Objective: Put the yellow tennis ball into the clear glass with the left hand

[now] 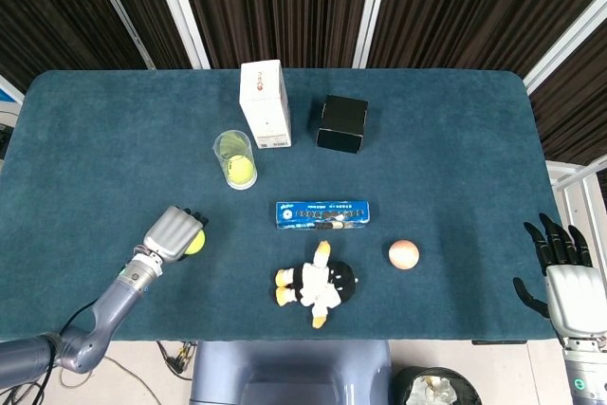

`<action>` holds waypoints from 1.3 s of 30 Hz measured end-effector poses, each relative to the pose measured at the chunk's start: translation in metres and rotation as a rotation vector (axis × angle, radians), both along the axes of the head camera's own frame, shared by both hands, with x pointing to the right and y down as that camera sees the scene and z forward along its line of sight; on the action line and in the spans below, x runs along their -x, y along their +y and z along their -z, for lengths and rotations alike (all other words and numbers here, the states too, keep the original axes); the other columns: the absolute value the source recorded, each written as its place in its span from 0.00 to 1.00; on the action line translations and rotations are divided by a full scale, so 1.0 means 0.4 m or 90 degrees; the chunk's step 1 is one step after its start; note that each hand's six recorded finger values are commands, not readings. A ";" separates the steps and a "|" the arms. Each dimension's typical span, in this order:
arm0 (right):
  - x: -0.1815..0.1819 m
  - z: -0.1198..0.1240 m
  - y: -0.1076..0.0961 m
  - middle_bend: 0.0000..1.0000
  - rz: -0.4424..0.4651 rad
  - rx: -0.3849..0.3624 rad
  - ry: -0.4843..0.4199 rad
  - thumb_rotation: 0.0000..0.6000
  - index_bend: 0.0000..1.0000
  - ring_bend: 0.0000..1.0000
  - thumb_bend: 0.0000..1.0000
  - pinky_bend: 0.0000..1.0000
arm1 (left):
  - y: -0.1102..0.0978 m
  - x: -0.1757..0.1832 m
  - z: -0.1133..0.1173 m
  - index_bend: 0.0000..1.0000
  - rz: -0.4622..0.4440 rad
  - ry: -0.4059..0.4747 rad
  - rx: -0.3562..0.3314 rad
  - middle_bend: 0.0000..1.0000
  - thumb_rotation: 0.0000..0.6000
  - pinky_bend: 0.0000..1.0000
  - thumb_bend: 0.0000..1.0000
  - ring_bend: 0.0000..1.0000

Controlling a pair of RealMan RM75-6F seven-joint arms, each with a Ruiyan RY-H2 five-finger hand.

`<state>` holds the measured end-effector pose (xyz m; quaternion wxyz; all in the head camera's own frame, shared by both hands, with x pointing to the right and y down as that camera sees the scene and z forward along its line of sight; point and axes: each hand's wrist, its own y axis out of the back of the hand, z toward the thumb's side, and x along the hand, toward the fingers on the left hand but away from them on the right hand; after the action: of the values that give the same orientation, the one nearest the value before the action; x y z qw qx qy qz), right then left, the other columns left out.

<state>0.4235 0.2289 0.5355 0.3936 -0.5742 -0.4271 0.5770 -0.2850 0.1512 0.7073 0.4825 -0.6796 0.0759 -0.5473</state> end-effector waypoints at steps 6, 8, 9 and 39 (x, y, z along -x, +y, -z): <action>0.000 -0.002 0.001 0.04 0.000 0.003 0.001 1.00 0.13 0.11 0.35 0.05 | -0.033 0.003 0.054 0.49 0.025 0.038 -0.027 0.51 1.00 0.60 0.27 0.47; 0.001 -0.002 0.001 0.04 0.000 0.004 0.001 1.00 0.13 0.11 0.35 0.05 | -0.051 0.002 0.082 0.49 0.036 0.058 -0.038 0.51 1.00 0.60 0.27 0.47; 0.001 -0.003 0.001 0.04 0.000 0.005 0.001 1.00 0.13 0.11 0.35 0.05 | -0.060 0.002 0.096 0.48 0.041 0.067 -0.043 0.51 1.00 0.60 0.27 0.47; 0.001 -0.015 0.002 0.04 -0.001 0.015 0.010 1.00 0.13 0.11 0.35 0.05 | -0.371 -0.237 0.306 0.47 0.154 0.163 -0.170 0.49 1.00 0.60 0.24 0.47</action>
<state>0.4229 0.2296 0.5415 0.3896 -0.5738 -0.4179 0.5868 -0.1902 0.0027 0.5850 0.4858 -0.6596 0.2893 -0.4953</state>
